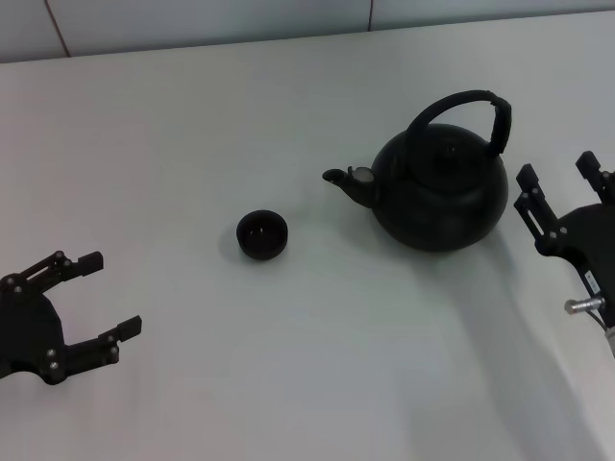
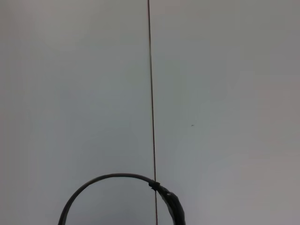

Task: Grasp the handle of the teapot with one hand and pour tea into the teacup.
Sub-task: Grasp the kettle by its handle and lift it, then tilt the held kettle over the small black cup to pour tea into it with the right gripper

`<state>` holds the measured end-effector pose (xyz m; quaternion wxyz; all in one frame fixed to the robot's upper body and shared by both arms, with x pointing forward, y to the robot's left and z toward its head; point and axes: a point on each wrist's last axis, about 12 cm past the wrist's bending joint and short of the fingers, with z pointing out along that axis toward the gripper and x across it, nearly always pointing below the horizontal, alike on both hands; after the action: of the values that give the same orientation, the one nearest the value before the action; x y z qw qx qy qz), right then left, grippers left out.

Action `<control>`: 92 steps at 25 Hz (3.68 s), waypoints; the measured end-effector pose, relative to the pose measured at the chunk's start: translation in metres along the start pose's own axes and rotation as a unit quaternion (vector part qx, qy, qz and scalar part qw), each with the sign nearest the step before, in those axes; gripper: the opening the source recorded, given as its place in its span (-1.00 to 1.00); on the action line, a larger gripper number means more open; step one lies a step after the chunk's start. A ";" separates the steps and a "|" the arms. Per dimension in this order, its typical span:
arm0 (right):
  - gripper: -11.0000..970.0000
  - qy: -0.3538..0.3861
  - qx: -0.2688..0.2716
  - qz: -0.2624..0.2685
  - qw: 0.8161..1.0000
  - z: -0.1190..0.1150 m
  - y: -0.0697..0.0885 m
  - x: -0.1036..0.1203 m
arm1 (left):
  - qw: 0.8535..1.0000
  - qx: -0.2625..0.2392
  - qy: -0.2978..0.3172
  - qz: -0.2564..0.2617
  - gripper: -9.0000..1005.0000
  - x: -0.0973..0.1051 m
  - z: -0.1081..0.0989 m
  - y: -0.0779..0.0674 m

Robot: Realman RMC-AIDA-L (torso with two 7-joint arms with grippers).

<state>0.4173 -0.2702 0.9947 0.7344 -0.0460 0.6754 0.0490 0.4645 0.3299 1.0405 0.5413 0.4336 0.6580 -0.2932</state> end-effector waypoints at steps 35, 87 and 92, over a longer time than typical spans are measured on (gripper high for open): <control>0.43 0.030 -0.052 -0.002 0.998 0.073 -0.016 -0.003 | 0.999 -0.021 -0.022 -0.008 0.72 -0.001 0.009 -0.003; -0.79 -0.015 -0.131 0.000 0.991 0.090 -0.009 -0.022 | 0.999 -0.026 -0.029 -0.014 0.72 0.001 0.010 -0.008; -0.79 -0.010 -0.173 -0.016 0.985 0.107 -0.013 -0.028 | 0.999 -0.026 -0.029 -0.014 0.72 0.001 0.010 -0.008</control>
<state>0.5220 -0.2687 1.0313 0.7226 -0.1829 0.6486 0.1538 0.4619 0.3178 1.0361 0.5671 0.4014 0.6558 -0.2955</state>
